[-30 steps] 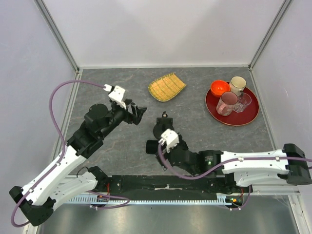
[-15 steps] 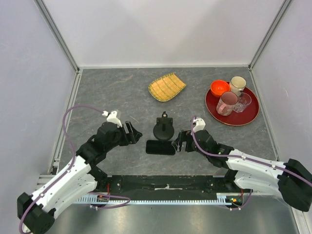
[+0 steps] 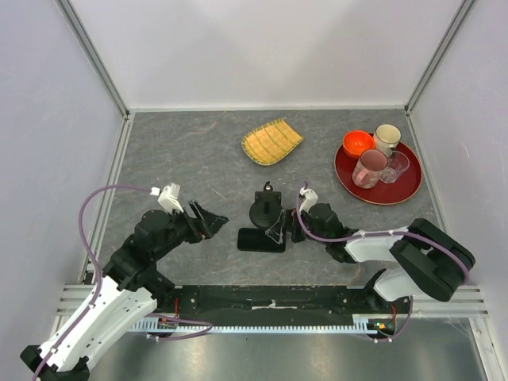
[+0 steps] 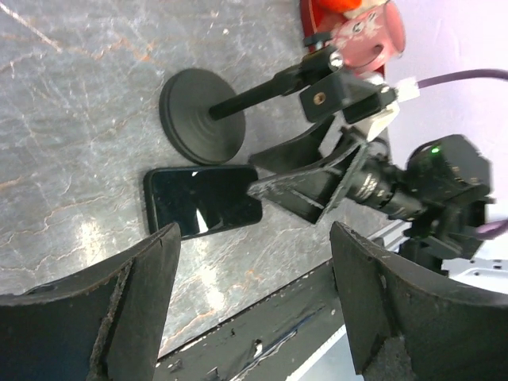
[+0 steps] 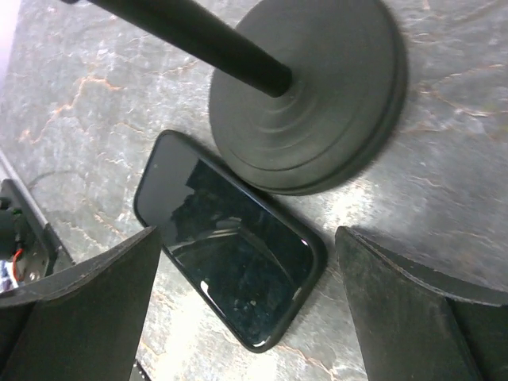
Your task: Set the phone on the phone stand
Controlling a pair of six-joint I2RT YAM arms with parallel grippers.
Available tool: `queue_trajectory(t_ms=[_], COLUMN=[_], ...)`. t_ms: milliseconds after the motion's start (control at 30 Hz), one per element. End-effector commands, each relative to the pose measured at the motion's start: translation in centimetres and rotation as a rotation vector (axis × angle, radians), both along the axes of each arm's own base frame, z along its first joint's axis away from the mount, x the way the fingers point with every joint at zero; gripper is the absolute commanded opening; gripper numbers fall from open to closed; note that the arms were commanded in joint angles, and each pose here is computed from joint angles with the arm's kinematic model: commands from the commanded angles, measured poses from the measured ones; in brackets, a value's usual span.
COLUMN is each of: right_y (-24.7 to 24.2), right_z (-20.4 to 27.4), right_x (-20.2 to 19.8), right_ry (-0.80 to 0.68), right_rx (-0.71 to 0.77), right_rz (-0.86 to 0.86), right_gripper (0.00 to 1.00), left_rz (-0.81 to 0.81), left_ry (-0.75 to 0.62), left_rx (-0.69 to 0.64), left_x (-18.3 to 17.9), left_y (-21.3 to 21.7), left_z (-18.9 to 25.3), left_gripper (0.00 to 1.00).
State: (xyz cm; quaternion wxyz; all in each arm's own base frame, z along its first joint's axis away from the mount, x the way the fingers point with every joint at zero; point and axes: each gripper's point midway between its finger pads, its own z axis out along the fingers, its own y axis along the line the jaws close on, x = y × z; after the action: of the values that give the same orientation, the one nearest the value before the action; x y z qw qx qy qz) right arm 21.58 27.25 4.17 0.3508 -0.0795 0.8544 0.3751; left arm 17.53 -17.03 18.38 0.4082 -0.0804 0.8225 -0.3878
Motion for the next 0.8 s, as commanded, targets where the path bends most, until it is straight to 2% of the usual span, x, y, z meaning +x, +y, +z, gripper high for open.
queue_trajectory(t_ms=[0, 133, 267, 367, 400, 533, 600, 667, 700, 767], right_y=[1.9, 3.4, 5.4, 5.1, 4.7, 3.3, 4.8, 5.1, 6.9, 7.3], right_z=[-0.3, -0.4, -0.1, 0.3, 0.6, 0.7, 2.2, 1.8, 3.8, 2.9], right_x=[-1.8, -5.1, -10.7, -11.2, -10.2, -7.9, -7.5, -8.1, -7.8, -8.1], right_ry=[0.048, 0.082, 0.069, 0.044, 0.004, -0.081, -0.118, -0.13, -0.139, -0.145], right_rx=[0.093, 0.124, 0.066, 0.011, -0.017, -0.275, -0.327, -0.426, -0.393, -0.486], right_rz=[0.111, 0.197, 0.286, 0.251, 0.208, 0.126, 0.113, 0.112, 0.085, 0.049], right_gripper=[0.98, 0.96, 0.98, 0.98, 0.98, 0.98, 0.98, 0.98, 0.98, 0.98], left_rz=[0.043, 0.042, 0.077, 0.074, 0.073, 0.069, 0.077, 0.093, 0.098, 0.128], left_ry=[-0.06, -0.073, -0.094, -0.11, -0.11, -0.134, -0.144, -0.162, -0.163, -0.198], left_rx=[-0.017, -0.003, 0.018, 0.022, 0.028, 0.049, 0.054, 0.06, 0.065, 0.061], left_x=[0.2, 0.1, 0.7, 0.9, 1.0, 1.0, 0.9, 0.8, 0.6, 0.2], left_y=[0.9, 1.1, 1.7, 1.6, 1.6, 1.8, 2.2, 2.7, 3.0, 4.0], left_z=[3.5, 3.8, 4.1, 4.5, 4.6, 5.2, 5.8, 6.5, 6.7, 7.9], left_gripper=[0.82, 0.82, 0.83, 0.83, 0.83, 0.83, 0.83, 0.83, 0.83, 0.83])
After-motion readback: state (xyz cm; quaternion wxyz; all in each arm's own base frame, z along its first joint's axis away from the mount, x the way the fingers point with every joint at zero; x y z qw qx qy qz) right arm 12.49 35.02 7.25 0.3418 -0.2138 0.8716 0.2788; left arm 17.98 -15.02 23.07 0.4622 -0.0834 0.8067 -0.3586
